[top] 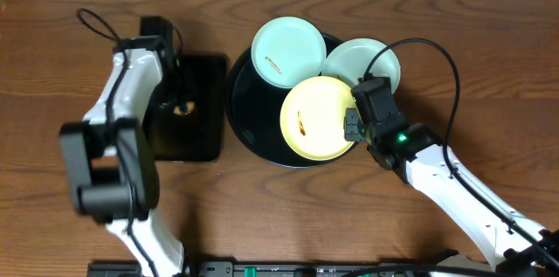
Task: Clean dirty plates on tray and stack at the side
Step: 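Reach the left gripper to the black tray and grasp the sponge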
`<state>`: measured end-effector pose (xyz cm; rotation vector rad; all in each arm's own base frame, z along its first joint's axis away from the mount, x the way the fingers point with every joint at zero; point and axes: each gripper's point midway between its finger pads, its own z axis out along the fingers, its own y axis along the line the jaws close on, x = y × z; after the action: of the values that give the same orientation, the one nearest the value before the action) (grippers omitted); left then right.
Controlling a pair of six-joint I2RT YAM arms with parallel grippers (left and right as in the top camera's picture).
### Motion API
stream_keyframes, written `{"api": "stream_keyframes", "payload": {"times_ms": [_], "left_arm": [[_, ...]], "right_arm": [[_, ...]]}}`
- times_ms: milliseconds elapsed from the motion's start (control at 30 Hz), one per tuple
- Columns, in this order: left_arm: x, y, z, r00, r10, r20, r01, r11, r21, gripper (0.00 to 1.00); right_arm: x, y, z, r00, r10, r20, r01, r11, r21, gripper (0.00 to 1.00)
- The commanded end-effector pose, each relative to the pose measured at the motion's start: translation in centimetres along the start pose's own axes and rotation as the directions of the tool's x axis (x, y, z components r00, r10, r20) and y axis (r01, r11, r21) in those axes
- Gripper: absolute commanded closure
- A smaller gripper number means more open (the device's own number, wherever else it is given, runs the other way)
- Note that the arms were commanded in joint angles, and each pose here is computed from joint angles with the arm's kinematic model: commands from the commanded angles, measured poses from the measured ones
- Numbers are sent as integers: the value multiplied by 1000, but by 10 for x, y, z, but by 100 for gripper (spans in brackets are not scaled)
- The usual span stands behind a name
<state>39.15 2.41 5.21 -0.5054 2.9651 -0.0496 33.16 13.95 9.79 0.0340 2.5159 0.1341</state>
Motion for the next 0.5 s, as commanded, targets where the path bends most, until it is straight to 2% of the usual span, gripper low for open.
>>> {"api": "stream_keyframes", "payload": {"times_ms": [0,167,300,467], "left_arm": [[-13,-7,-54,988,24,151,-29,999,28,93],[-16,-21,-96,955,56,290,-70,997,39,93],[-12,-23,-117,924,79,374,-75,997,-24,93],[-8,-14,-127,886,52,461,7,992,-127,92]], "right_arm": [[-4,4,0,1000,-18,12,18,1000,3,99],[-4,4,0,1000,-18,13,18,1000,3,99],[-4,4,0,1000,-19,12,19,1000,3,99],[-4,4,0,1000,-19,13,19,1000,3,99]]}}
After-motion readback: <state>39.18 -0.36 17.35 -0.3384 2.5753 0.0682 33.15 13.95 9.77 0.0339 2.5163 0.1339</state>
